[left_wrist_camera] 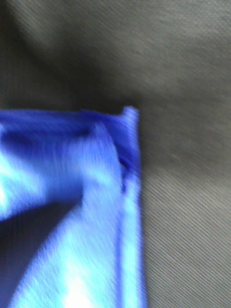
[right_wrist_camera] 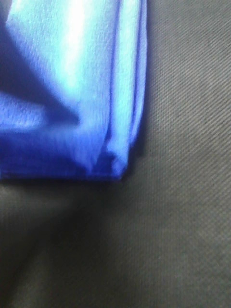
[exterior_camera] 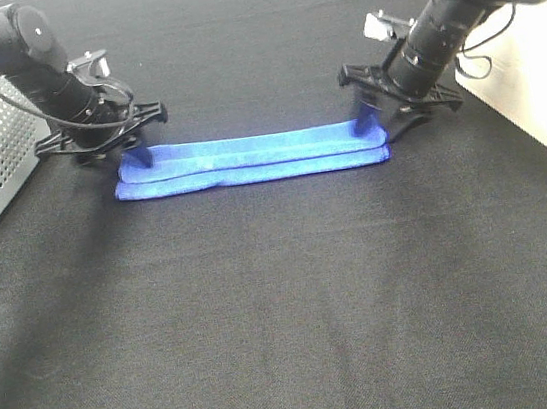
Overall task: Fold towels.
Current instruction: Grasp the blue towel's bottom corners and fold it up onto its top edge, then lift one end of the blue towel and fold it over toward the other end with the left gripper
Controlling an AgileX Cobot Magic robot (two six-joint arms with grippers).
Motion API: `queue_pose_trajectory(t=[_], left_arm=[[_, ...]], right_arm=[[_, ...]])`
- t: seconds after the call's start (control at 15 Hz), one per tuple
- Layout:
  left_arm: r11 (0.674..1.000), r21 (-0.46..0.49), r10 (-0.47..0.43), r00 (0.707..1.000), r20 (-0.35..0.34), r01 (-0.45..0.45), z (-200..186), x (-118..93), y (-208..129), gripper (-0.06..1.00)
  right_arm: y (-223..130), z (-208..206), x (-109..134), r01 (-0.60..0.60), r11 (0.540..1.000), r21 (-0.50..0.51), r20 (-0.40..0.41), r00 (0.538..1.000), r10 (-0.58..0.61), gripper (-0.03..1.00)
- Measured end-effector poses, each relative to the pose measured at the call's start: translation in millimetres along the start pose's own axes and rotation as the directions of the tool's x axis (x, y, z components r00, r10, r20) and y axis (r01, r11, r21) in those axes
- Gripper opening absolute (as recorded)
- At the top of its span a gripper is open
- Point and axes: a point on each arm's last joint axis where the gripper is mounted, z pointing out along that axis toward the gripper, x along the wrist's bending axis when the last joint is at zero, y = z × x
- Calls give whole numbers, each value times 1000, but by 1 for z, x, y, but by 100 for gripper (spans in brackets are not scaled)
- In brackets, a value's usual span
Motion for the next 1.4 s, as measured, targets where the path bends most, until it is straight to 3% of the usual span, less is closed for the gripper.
queue_pose_trajectory(t=[0.07,0.2,0.4,0.6,0.8,1.07,1.13,1.2,1.27,1.4], left_arm=[[1000,21,11,1000,-12,-11,-3,1,0,73],[998,58,25,999,-36,-23,-7,1,0,83],[997,70,18,999,-39,-15,-8,1,-1,84],[997,53,-52,998,34,50,6,-3,-1,84],[996,42,-85,994,66,83,13,-4,-1,70],[996,46,-81,995,57,79,18,-2,-2,19],[996,46,-81,995,57,79,18,-2,-2,19],[997,43,-69,997,47,67,17,-2,-1,9],[998,39,-57,998,36,56,14,-2,-1,7],[1000,28,8,999,-39,-7,2,0,3,7]], right_arm=[[0,-5,2,6,1000,2,-1,1000,-6,78],[1,-18,7,26,1000,5,7,1000,-26,82],[1,-29,11,43,999,7,13,999,-43,83],[1,-29,11,44,999,10,16,999,-45,83],[1,-29,11,45,999,10,17,999,-45,83],[1,-29,10,48,999,11,23,999,-49,83],[1,-29,10,48,999,11,23,999,-49,83],[1,-29,10,49,999,11,25,998,-50,83],[1,-29,10,49,999,11,25,998,-50,83],[-1,-29,10,49,998,30,23,998,-50,83]])
